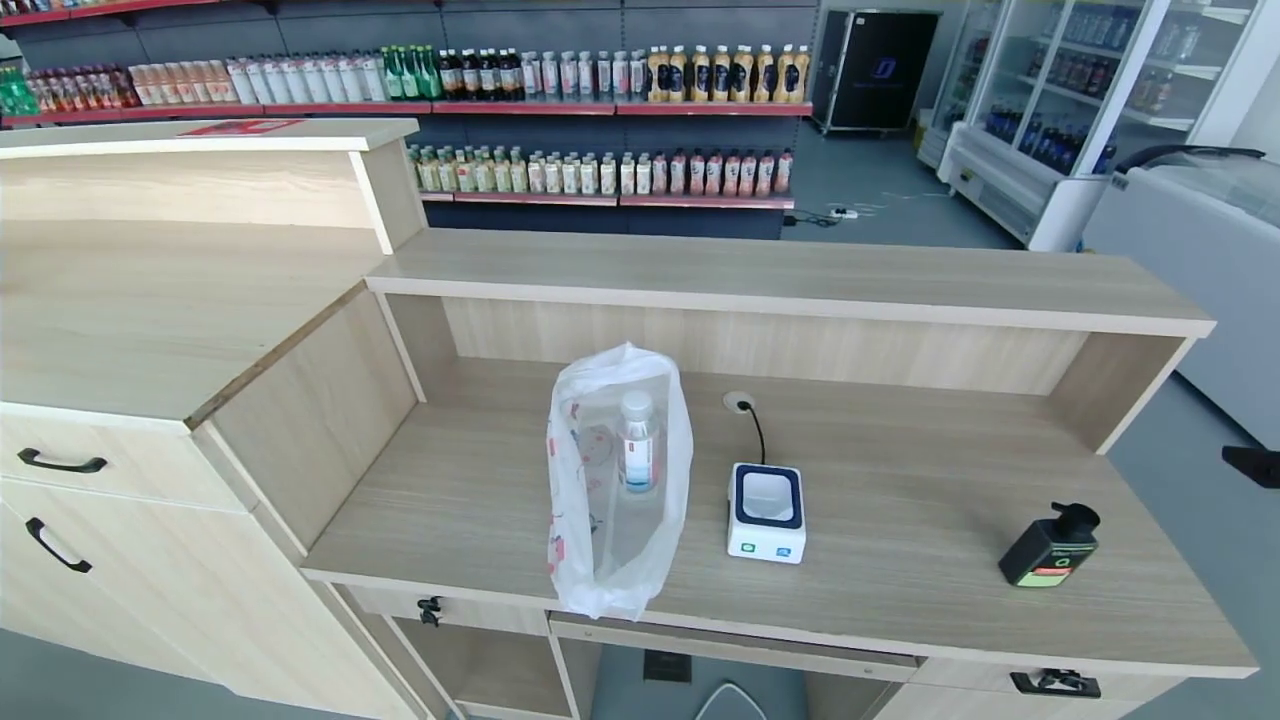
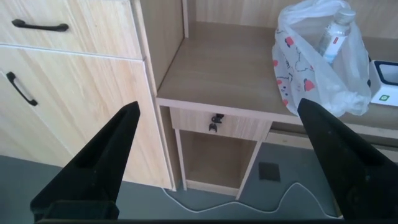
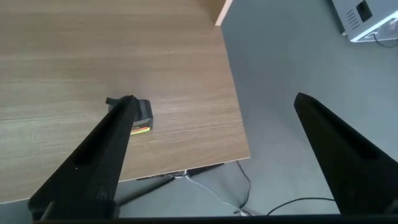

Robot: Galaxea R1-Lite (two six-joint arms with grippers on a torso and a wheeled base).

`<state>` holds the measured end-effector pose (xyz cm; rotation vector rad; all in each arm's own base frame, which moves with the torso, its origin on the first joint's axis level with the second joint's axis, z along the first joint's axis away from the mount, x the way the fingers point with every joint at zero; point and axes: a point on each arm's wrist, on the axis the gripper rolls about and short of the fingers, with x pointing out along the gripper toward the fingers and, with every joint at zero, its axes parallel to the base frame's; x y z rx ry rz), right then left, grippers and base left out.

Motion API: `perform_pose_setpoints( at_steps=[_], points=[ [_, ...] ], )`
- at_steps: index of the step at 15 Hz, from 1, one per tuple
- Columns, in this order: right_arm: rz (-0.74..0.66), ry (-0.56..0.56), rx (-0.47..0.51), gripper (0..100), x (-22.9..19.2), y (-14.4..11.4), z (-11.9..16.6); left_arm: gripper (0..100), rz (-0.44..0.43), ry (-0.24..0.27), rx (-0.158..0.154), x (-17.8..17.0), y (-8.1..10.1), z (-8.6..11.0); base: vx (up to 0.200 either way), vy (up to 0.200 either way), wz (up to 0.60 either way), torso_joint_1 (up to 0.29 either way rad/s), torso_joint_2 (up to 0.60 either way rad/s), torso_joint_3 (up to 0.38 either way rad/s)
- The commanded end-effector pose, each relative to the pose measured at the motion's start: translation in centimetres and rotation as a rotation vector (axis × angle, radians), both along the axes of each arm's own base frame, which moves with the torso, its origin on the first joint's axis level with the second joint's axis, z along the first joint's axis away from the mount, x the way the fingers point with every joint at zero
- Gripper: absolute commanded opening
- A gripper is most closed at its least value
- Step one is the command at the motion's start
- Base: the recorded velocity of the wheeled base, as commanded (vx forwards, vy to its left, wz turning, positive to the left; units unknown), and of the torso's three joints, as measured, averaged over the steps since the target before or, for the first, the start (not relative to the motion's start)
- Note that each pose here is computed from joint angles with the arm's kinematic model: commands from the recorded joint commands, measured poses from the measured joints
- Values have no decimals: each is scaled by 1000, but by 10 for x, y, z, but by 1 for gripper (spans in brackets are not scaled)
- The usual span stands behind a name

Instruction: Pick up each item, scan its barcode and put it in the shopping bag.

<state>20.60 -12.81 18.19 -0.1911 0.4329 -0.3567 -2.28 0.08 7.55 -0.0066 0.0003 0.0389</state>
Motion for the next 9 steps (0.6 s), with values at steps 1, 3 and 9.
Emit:
perform_pose_setpoints(
  at_steps=[1,3,9],
  points=[
    [-7,-23,5,100,-20,2,1,100,1,0,0,0,0,0,0,0,0,0,0,0],
    [-4,-67,-23,100,-26,7,12,100,1,0,0,0,0,0,0,0,0,0,0,0],
    [36,-195,-47,100,-35,14,39,100,1,0,0,0,0,0,0,0,0,0,0,0]
  ],
)
